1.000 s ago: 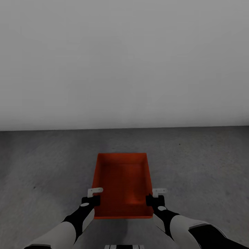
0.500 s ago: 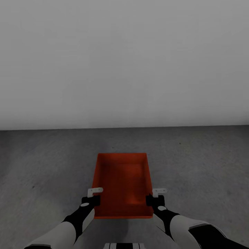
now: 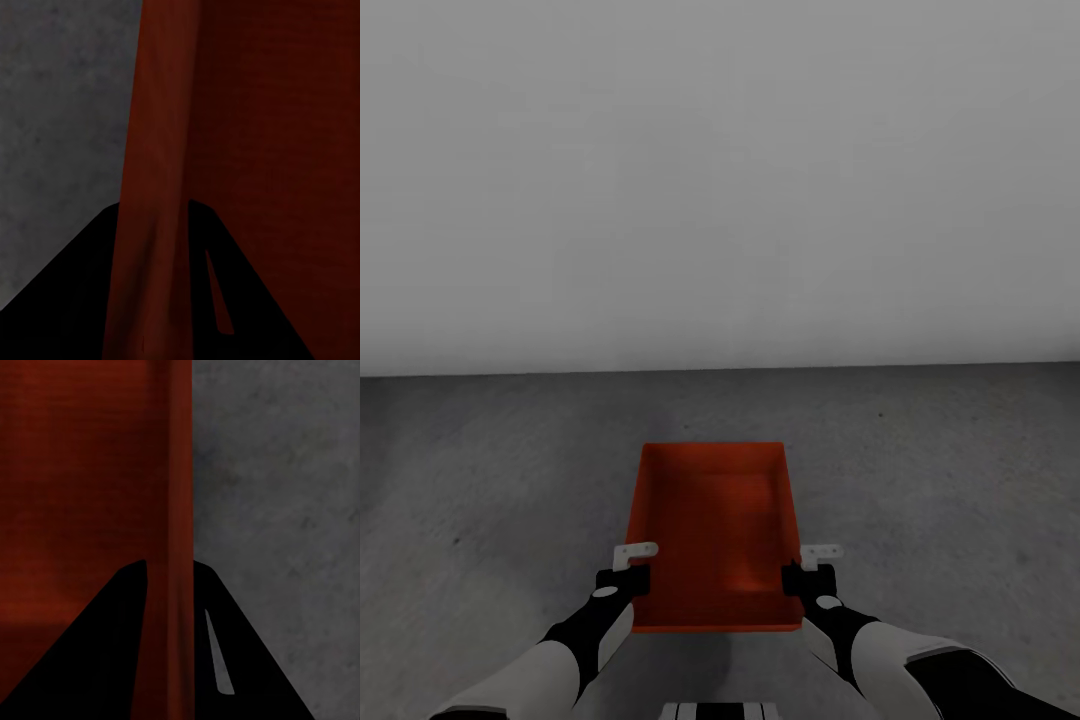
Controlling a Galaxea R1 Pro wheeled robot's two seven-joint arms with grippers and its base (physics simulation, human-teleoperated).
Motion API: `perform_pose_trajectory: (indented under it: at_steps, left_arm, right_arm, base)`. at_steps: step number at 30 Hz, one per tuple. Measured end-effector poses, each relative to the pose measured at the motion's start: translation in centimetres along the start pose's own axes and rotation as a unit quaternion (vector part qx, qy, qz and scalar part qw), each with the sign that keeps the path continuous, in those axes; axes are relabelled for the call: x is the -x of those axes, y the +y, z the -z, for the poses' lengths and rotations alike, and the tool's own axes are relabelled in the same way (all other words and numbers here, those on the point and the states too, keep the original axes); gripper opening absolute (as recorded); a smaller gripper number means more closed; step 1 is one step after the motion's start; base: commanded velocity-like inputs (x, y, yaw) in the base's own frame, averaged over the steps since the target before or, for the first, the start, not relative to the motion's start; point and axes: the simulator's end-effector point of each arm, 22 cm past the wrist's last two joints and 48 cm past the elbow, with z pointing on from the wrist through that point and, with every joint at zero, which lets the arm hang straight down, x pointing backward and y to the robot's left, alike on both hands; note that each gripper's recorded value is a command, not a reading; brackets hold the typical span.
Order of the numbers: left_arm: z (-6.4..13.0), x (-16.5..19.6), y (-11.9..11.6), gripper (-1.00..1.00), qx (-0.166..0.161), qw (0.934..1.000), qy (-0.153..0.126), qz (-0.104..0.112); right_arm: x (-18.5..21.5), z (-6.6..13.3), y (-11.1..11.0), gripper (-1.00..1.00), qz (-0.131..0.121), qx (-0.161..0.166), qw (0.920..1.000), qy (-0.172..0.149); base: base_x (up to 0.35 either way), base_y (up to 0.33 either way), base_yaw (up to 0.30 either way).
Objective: Move the two storage containers from the living room to the garage. In the garage, place one container on the floor and stack the other container on top of it (either order is fine).
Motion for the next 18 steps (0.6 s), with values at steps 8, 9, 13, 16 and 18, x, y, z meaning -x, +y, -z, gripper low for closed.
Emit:
perform_pose_trajectory:
  at_steps: [8,9,13,16,18]
  left_arm:
    - [0.0,0.0,0.0,-1.0,0.0,1.0,0.0,0.0]
    - [0.0,0.0,0.0,-1.0,0.0,1.0,0.0,0.0]
    - [-0.7,-0.5,0.0,-1.0,0.0,1.0,0.0,0.0]
    - [-1.2,-0.8,0.0,-1.0,0.0,1.0,0.0,0.0]
    - [-1.6,-1.0,-0.1,-1.0,0.0,1.0,0.0,0.0]
  right_arm:
    - [0.0,0.0,0.0,-1.0,0.0,0.0,1.0,0.0]
    - [0.0,0.0,0.0,-1.0,0.0,0.0,1.0,0.0]
    - [-0.5,-0.6,0.1,-1.0,0.0,0.0,1.0,0.0]
    - [-0.9,-1.1,0.1,-1.0,0.0,0.0,1.0,0.0]
    - [-1.2,-1.5,0.1,-1.0,0.0,0.0,1.0,0.0]
  base:
    - [0.0,0.0,0.0]
    - [0.0,0.0,0.0]
    - [0.0,0.0,0.0]
    - [0.0,0.0,0.0]
    - [0.0,0.0,0.0]
